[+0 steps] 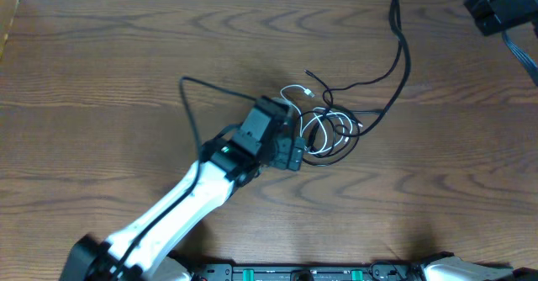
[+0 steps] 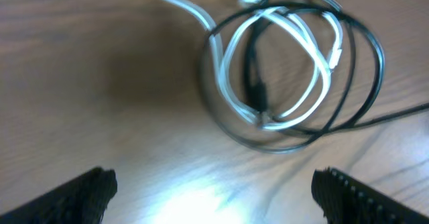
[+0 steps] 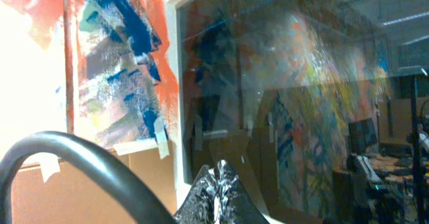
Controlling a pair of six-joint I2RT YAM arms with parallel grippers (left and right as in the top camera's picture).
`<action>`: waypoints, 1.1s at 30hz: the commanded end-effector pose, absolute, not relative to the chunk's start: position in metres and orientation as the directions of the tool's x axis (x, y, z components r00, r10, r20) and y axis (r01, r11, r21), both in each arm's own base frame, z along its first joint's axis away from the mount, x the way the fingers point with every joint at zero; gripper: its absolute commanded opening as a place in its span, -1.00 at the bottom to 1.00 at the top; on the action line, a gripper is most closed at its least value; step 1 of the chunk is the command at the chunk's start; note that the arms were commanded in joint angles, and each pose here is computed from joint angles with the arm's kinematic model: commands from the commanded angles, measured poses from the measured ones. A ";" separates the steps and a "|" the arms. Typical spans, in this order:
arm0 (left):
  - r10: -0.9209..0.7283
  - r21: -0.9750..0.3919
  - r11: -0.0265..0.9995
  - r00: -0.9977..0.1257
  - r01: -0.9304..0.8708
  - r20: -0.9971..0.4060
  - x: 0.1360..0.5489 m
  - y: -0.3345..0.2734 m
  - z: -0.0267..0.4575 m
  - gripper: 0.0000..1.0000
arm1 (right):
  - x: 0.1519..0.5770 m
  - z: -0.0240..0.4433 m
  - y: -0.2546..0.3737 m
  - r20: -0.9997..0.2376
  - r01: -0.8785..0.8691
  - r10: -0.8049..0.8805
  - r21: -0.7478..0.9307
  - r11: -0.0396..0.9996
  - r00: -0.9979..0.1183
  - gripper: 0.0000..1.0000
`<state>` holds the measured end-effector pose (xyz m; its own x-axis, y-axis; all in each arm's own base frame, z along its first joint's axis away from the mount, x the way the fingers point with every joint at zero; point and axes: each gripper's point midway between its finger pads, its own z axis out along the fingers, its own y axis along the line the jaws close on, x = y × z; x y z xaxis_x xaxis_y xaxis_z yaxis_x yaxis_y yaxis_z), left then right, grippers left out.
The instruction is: Untangle cables
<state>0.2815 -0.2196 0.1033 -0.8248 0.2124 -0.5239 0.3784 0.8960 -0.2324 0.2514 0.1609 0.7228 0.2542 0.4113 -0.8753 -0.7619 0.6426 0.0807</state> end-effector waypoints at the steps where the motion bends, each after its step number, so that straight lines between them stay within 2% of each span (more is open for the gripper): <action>1: 0.276 -0.331 0.808 -0.809 0.488 -0.519 0.283 -0.254 0.089 0.96 | 0.241 0.730 0.156 -0.867 -0.767 0.425 0.082 0.637 0.260 -0.97; 5: 0.263 -0.386 0.754 -0.783 0.532 -0.563 0.294 -0.277 0.088 0.96 | 0.243 0.726 0.158 -0.875 -0.767 0.418 0.091 0.635 0.243 -0.97; 15: 0.276 -0.388 0.698 -0.726 0.602 -0.630 0.309 -0.321 0.054 0.93 | 0.241 0.717 0.165 -0.897 -0.792 0.395 0.090 0.604 0.200 -0.97; 22: 0.277 -0.383 0.664 -0.686 0.643 -0.673 0.307 -0.339 0.057 0.44 | 0.243 0.712 0.166 -0.904 -0.790 0.388 0.104 0.604 0.178 -0.97; 25: 0.252 -0.380 0.686 -0.692 0.621 -0.676 0.312 -0.338 0.058 0.29 | 0.240 0.713 0.166 -0.904 -0.795 0.391 0.103 0.598 0.176 -0.97; 27: 0.204 -0.379 0.740 -0.722 0.556 -0.661 0.319 -0.332 0.053 0.26 | 0.237 0.714 0.165 -0.900 -0.798 0.401 0.115 0.591 0.168 -0.97; 33: 0.173 -0.407 0.750 -0.749 0.521 -0.640 0.320 -0.338 0.034 0.27 | 0.218 0.720 0.162 -0.896 -0.813 0.405 0.093 0.575 0.185 -0.97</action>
